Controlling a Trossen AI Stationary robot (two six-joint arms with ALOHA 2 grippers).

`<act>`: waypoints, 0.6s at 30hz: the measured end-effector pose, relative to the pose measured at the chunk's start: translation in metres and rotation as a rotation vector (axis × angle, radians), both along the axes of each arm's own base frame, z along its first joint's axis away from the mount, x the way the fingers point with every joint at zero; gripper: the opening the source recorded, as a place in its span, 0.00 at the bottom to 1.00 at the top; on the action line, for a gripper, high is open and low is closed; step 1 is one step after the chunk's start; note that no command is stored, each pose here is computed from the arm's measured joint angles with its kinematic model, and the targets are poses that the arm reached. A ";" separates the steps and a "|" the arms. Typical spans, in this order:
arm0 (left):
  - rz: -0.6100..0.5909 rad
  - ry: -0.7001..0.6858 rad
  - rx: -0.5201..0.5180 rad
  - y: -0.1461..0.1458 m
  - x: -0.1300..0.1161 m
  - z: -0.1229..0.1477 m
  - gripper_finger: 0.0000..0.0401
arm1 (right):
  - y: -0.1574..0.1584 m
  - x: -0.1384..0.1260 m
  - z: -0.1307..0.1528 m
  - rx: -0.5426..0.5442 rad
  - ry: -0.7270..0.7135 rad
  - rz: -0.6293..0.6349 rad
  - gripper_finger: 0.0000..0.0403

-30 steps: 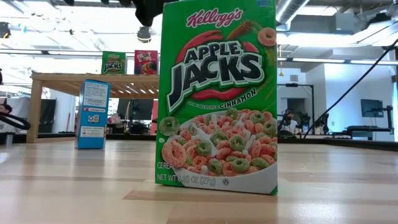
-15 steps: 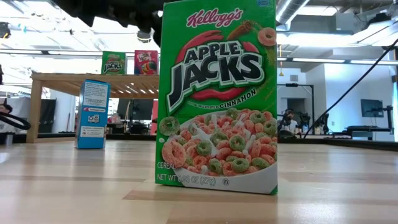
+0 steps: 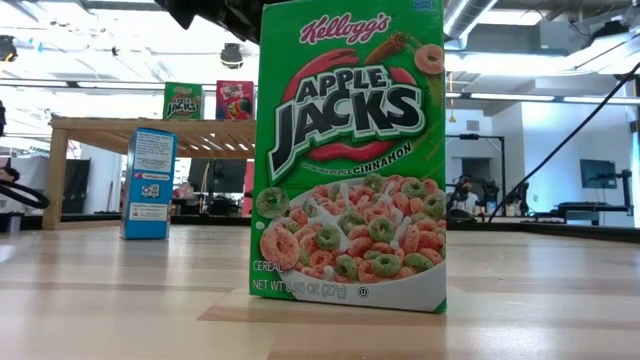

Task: Stack cereal on shelf
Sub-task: Put the top red cereal box on the shelf aligned with the other red cereal box

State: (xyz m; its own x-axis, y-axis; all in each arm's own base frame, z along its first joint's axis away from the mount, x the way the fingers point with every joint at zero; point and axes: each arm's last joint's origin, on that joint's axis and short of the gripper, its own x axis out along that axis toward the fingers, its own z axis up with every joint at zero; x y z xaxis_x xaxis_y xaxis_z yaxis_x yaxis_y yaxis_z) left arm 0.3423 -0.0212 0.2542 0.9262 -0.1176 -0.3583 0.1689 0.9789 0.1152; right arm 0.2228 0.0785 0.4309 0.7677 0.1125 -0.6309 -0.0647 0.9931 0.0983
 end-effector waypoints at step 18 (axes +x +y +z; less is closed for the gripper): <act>0.032 0.097 0.005 0.001 0.010 -0.027 0.82 | 0.000 0.000 -0.004 -0.005 0.013 0.000 0.72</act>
State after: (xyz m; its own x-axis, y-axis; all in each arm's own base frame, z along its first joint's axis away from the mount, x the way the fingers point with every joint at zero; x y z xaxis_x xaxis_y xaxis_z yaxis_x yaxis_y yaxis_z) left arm 0.3528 -0.0206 0.2267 0.8904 -0.0867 -0.4469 0.1481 0.9835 0.1043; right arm 0.2233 0.0786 0.4273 0.7595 0.1094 -0.6412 -0.0634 0.9935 0.0945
